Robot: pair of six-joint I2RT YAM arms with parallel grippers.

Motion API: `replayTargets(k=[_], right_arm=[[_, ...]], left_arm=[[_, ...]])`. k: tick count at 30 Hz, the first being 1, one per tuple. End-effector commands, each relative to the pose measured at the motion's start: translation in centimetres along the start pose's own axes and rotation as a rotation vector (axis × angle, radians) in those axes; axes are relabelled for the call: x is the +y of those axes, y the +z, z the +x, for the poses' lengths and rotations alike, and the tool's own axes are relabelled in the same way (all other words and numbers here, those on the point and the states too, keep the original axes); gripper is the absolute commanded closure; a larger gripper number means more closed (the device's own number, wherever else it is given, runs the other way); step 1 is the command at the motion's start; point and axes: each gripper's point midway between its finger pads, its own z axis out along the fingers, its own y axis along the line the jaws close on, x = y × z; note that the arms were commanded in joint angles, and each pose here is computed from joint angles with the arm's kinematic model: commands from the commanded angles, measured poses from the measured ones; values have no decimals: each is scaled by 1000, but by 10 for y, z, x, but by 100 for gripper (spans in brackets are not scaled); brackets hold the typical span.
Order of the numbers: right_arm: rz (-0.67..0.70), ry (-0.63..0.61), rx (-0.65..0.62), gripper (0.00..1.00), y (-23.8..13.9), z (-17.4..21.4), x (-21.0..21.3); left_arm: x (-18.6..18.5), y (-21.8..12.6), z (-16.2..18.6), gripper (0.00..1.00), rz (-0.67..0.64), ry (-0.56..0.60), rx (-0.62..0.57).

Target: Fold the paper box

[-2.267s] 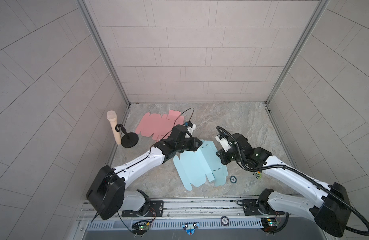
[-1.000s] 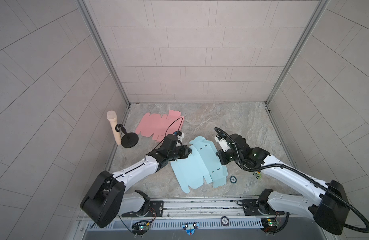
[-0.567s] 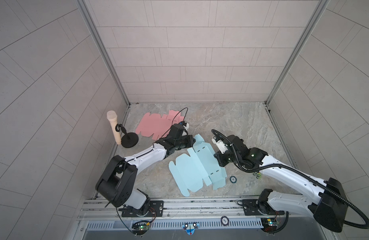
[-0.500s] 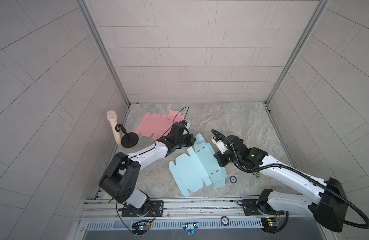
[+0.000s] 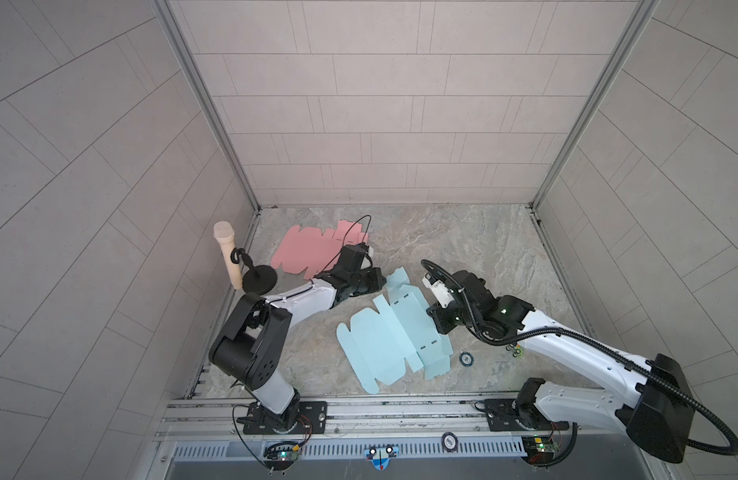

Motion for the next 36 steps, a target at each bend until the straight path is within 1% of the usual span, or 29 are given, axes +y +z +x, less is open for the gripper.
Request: replayTargets(k=[1, 8, 19, 25, 26, 33, 36], right_arm=[[6, -16, -17, 100, -2, -3, 0], [16, -16, -17, 100, -2, -6, -1], [26, -10, -18, 100, 0, -6, -2], [28, -8, -16, 100, 2, -7, -2], [31, -7, -20, 100, 1, -8, -3], [57, -10, -23, 100, -1, -8, -7], [82, -44, 1, 100, -1, -7, -9]], left_arm=[[9, -9, 3, 92, -14, 13, 9], [12, -5, 24, 91, 12, -7, 30], [11, -22, 50, 91, 23, 8, 35], [-3, -30, 57, 91, 52, 20, 27], [-12, -29, 65, 91, 66, 41, 43], [-27, -34, 87, 91, 84, 61, 57], [-41, -33, 98, 91, 104, 78, 69]])
